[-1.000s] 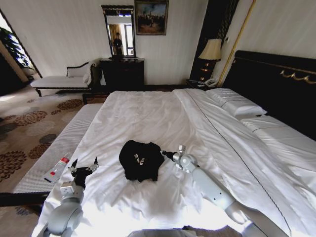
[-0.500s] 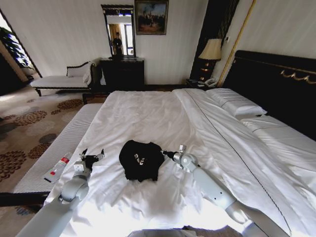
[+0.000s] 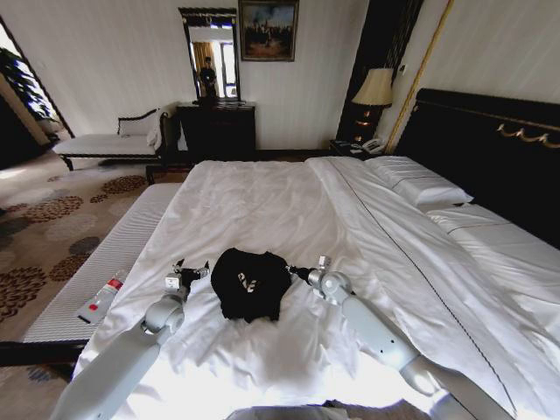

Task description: Fold the clothes on the bed.

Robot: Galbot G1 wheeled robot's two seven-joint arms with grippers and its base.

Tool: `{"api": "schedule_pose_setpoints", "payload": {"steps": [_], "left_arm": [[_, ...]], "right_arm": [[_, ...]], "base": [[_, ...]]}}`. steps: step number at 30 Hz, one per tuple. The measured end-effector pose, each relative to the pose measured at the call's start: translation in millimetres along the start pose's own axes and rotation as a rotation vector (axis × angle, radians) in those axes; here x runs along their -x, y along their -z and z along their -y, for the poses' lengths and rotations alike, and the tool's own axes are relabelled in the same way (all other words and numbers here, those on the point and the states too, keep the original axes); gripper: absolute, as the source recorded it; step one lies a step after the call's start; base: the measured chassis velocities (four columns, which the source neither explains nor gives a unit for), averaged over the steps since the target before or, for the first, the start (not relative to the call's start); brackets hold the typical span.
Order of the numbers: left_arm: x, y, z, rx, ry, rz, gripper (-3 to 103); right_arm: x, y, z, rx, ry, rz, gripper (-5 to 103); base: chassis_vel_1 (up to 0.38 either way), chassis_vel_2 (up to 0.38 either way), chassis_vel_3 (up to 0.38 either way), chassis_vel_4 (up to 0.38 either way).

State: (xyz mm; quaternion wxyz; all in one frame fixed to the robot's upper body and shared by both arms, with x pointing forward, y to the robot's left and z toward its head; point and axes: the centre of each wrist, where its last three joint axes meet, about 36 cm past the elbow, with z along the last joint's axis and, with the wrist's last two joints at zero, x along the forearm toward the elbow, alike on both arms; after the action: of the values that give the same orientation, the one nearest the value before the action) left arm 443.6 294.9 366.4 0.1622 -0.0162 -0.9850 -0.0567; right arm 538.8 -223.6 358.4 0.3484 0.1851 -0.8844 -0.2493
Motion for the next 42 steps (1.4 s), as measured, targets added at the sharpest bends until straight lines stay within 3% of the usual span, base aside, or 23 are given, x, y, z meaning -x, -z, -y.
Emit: {"api": "schedule_pose_setpoints", "payload": {"steps": [10, 14, 16, 18, 20, 22, 25, 27, 31, 38, 40, 42], "left_arm": [[32.6, 14.2, 29.8, 0.008, -0.041, 0.02, 102], [42.1, 20.1, 32.1, 0.019, -0.033, 0.007, 97], [44.6, 18.2, 32.1, 0.037, -0.037, -0.007, 81], [44.6, 17.3, 32.2, 0.039, -0.039, -0.011, 81], [44.6, 12.8, 34.5, 0.042, -0.051, -0.03, 66], [44.5, 12.1, 35.4, 0.043, -0.055, -0.033, 66], [45.1, 7.9, 42.6, 0.054, -0.079, -0.049, 49], [45.8, 7.0, 44.0, 0.054, -0.081, -0.052, 49], [48.8, 5.2, 44.2, 0.051, -0.077, -0.061, 28], [51.7, 5.3, 43.9, 0.049, -0.079, -0.069, 16], [54.1, 4.8, 46.5, 0.043, -0.08, -0.074, 3], [56.1, 4.7, 48.2, 0.036, -0.08, -0.076, 1]], "right_arm": [[1.3, -5.6, 0.4, 0.008, -0.001, -0.001, 0], [3.3, -6.7, 0.3, 0.006, -0.004, -0.002, 0], [3.5, -4.3, 0.2, 0.004, -0.005, 0.002, 0], [3.4, -3.7, 0.2, 0.004, -0.005, 0.003, 0], [2.6, -0.9, 0.3, 0.001, -0.006, 0.007, 0], [2.4, -0.3, 0.4, 0.001, -0.006, 0.008, 0], [0.6, 2.5, 1.2, -0.001, -0.009, 0.011, 0], [0.0, 3.0, 1.4, -0.002, -0.01, 0.012, 0], [-2.4, 4.5, 2.1, -0.004, -0.01, 0.013, 0], [-3.1, 5.2, 2.8, -0.003, -0.011, 0.014, 0], [-3.1, 5.4, 2.6, -0.002, -0.011, 0.014, 0], [-3.2, 5.6, 2.1, -0.002, -0.011, 0.015, 0]], "base": [[0.0, 0.0, 0.0, 0.0], [0.0, 0.0, 0.0, 0.0], [0.0, 0.0, 0.0, 0.0], [0.0, 0.0, 0.0, 0.0], [0.0, 0.0, 0.0, 0.0], [0.0, 0.0, 0.0, 0.0], [0.0, 0.0, 0.0, 0.0], [0.0, 0.0, 0.0, 0.0], [0.0, 0.0, 0.0, 0.0], [0.0, 0.0, 0.0, 0.0], [0.0, 0.0, 0.0, 0.0], [0.0, 0.0, 0.0, 0.0]]}}
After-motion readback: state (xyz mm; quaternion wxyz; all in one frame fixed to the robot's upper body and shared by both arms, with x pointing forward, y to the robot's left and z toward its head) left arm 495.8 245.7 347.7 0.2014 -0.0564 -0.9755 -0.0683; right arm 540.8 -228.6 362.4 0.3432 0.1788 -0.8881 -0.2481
